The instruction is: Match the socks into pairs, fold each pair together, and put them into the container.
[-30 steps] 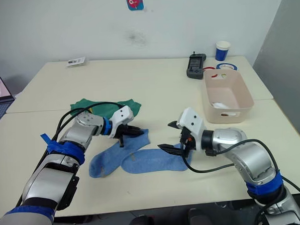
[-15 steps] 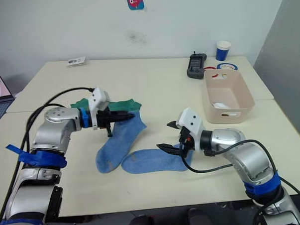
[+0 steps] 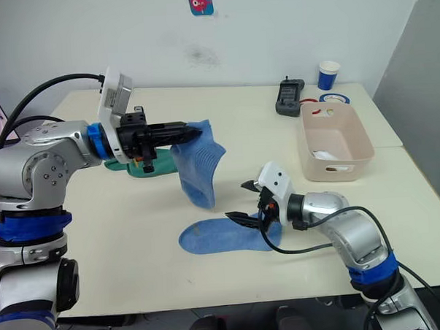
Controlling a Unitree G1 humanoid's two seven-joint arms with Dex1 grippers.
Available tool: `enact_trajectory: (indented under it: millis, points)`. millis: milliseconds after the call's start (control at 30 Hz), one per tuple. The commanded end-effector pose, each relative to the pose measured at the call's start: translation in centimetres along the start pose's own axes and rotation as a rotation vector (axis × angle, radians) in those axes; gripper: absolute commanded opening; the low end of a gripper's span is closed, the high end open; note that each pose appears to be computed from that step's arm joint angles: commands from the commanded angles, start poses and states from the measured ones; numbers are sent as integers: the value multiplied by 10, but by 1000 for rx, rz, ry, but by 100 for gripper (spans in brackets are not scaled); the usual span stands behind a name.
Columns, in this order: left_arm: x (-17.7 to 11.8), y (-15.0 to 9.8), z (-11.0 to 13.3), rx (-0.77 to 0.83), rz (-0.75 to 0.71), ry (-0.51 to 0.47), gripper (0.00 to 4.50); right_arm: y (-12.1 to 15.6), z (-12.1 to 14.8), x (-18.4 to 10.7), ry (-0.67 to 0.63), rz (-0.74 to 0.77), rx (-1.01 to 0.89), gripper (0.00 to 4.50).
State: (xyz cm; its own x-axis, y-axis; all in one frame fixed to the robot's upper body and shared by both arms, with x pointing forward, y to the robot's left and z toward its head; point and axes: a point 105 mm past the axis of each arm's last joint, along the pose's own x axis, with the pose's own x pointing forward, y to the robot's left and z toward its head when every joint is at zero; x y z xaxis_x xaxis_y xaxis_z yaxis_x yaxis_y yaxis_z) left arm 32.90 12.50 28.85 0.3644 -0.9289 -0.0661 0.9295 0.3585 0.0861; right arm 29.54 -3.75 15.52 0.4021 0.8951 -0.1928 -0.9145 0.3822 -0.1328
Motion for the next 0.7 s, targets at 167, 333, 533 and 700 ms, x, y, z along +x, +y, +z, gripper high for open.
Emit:
enact_trajectory:
  millis: [167,333,533,700]
  points:
    - [12,-5,25,12,0,-102,3,2,7,11,-50,-13,-28,431]
    - [16,-6,24,-13,-7,-117,3,0,9,18,-69,-29,-24,431]
    - [17,-5,26,-26,-6,-132,3,8,14,28,-90,1,-11,431]
    - [17,-7,26,-30,-7,-135,3,1,6,37,-72,-38,7,431]
